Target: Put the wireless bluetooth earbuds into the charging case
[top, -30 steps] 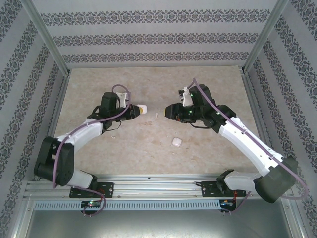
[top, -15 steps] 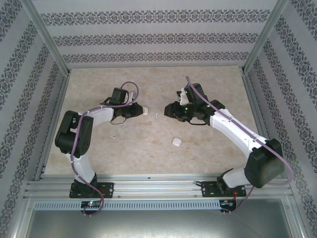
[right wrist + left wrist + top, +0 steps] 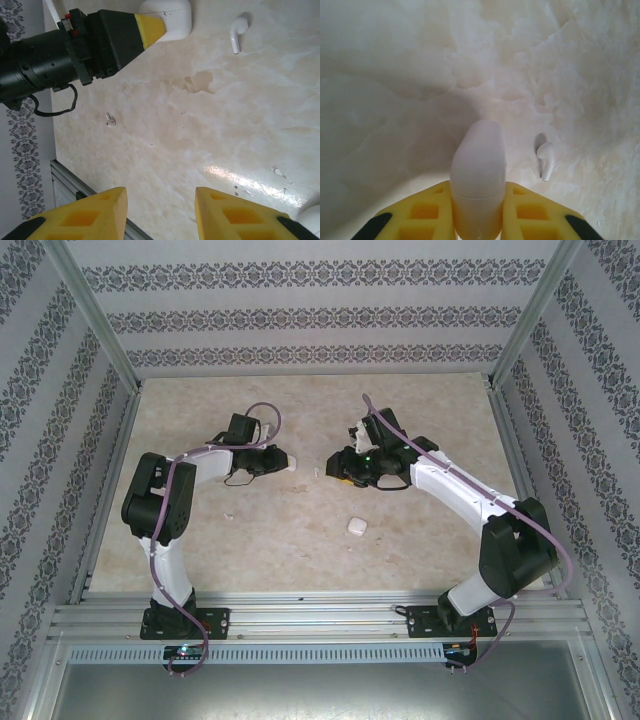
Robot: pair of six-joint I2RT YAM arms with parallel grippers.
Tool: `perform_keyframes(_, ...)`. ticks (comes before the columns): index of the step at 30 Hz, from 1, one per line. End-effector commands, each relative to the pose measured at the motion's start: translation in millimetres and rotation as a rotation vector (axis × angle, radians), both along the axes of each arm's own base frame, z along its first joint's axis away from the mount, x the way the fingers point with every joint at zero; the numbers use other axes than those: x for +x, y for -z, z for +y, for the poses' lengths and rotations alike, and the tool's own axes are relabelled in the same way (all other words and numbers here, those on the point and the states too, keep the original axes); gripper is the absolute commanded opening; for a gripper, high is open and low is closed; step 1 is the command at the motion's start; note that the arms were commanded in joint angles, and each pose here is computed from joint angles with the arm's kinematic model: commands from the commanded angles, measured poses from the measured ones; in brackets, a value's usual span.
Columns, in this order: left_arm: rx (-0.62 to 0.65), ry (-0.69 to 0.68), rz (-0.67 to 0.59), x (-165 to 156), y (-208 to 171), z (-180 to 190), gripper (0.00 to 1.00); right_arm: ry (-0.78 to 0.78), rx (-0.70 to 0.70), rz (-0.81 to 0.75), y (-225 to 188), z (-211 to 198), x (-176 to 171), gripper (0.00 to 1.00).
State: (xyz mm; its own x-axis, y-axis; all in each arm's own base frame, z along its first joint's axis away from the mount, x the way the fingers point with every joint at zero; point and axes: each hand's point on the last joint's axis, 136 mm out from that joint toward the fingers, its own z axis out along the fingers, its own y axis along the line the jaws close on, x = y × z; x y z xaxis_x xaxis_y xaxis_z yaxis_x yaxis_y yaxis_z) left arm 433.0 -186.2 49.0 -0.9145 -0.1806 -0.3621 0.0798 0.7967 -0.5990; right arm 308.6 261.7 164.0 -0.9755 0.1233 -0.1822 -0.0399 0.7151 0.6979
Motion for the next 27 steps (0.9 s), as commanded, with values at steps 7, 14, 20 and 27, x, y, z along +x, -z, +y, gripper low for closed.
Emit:
perform_keyframes(7,0.065,0.0,-0.039,7,-18,12,0.4,-0.027,-0.265,0.046,19,-37,-22,0.45)
perform_keyframes(14,0.121,0.015,-0.092,-4,-43,22,0.46,-0.084,-0.377,0.124,44,-55,-43,0.49)
perform_keyframes(20,0.119,0.01,-0.101,-35,-54,29,0.46,-0.343,-0.625,0.108,53,-61,-52,0.53)
perform_keyframes(27,0.105,-0.021,-0.081,-94,-45,42,0.46,-0.656,-0.871,0.097,83,-63,-56,0.59)
